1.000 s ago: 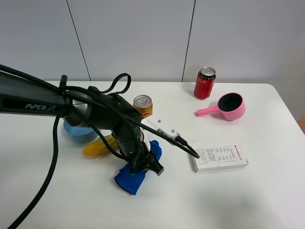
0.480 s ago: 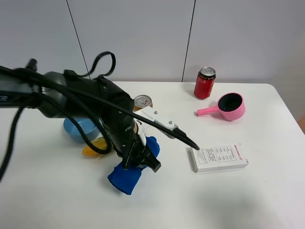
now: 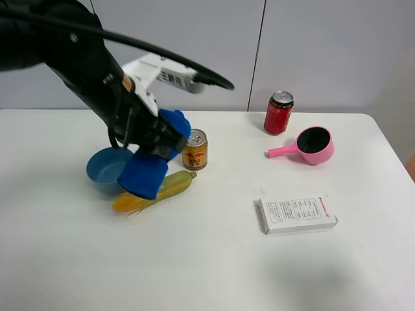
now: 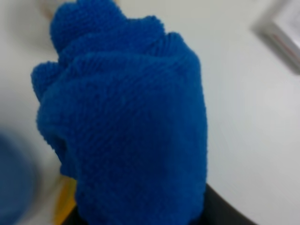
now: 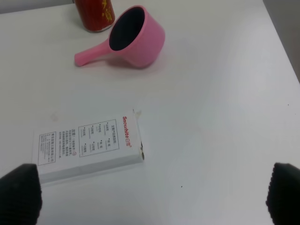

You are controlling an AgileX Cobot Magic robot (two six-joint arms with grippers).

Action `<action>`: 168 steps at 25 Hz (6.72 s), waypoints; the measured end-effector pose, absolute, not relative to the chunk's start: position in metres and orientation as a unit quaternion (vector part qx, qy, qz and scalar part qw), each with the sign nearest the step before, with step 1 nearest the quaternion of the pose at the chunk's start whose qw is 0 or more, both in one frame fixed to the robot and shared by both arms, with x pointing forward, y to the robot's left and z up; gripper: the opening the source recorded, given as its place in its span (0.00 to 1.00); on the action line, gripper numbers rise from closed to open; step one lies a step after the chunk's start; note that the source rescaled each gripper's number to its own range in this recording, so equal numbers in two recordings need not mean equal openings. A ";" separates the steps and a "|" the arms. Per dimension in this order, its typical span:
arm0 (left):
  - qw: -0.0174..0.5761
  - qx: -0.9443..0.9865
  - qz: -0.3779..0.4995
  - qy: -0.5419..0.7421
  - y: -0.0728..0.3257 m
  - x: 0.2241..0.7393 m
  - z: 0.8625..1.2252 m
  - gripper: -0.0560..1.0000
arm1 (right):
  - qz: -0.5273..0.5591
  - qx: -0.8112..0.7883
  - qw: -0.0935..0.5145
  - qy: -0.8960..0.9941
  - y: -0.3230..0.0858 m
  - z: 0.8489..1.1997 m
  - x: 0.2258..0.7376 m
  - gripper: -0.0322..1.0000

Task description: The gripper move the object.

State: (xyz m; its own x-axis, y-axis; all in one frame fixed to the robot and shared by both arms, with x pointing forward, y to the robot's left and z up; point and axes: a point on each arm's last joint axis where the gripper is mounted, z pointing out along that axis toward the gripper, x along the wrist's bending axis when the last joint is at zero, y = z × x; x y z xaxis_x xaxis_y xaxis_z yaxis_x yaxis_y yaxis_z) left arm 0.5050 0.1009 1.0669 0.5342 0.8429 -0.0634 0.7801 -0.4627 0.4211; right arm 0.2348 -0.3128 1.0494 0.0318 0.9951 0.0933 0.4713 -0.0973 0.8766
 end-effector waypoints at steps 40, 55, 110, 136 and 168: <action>0.076 0.635 0.054 0.767 0.372 0.611 0.973 0.05 | 0.385 0.633 0.340 0.579 -0.313 1.049 0.235 1.00; 0.108 0.630 0.089 0.764 0.376 0.626 0.959 0.05 | 0.385 0.633 0.340 0.579 -0.313 1.049 0.235 1.00; 0.170 0.662 0.119 0.720 0.352 0.632 0.983 0.70 | 0.386 0.633 0.339 0.580 -0.313 1.049 0.235 1.00; 0.254 0.656 0.198 0.682 0.324 0.477 1.174 0.96 | 0.386 0.633 0.339 0.580 -0.313 1.049 0.235 1.00; 0.292 0.636 0.298 0.649 0.293 0.245 1.058 0.96 | 0.386 0.633 0.339 0.580 -0.313 1.049 0.235 1.00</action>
